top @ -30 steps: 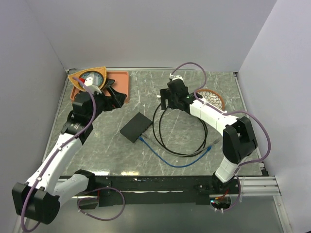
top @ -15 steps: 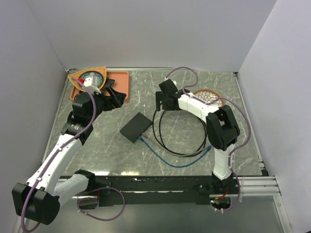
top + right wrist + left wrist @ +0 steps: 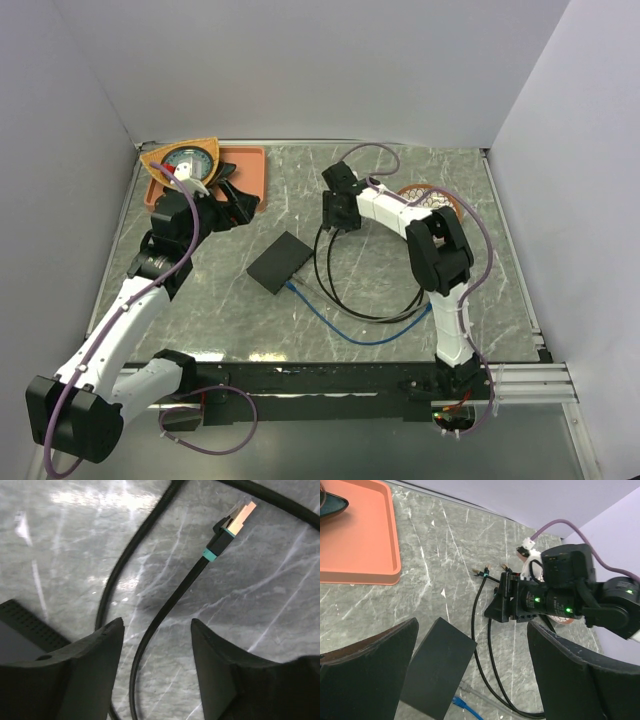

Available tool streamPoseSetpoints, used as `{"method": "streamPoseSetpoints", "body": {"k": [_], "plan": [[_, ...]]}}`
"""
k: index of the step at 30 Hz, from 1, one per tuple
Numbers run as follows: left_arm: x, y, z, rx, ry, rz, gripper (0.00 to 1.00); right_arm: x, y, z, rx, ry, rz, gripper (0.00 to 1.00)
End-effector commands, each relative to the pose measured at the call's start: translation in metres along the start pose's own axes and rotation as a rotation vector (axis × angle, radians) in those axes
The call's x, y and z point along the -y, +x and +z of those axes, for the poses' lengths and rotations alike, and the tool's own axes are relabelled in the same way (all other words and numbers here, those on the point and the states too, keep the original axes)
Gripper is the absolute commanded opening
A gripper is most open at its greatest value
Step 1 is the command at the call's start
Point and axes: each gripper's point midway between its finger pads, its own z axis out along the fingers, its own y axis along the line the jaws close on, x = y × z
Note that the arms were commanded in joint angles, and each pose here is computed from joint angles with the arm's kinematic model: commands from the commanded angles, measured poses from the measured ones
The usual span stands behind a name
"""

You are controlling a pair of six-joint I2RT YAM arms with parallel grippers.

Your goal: Insert the plug into the switch port

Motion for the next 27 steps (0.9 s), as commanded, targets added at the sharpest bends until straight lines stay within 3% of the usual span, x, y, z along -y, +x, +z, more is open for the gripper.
{"method": "streamPoseSetpoints", "body": {"k": [1,8,12,15,17,27], "plan": [[0.003,-0.001,0.0,0.004,0.018,0.006,0.96,0.005,-0.006,0.005,-0.022,0.017,0.03,0.61],[0.002,0.003,0.002,-0.013,0.022,0.007,0.96,0.007,0.004,0.017,-0.077,0.019,0.005,0.5],[0.002,0.007,0.005,-0.032,0.027,0.001,0.96,0.005,0.006,0.017,-0.082,0.003,-0.006,0.31],[0.002,0.011,0.006,-0.041,0.032,-0.003,0.96,0.003,0.003,0.013,-0.071,-0.013,-0.018,0.07],[0.002,0.011,0.006,-0.045,0.035,-0.004,0.96,0.002,-0.006,0.003,-0.041,-0.026,-0.034,0.0],[0.002,0.019,0.01,-0.075,0.045,0.001,0.96,-0.001,-0.073,-0.096,0.216,-0.155,-0.042,0.0]]}}
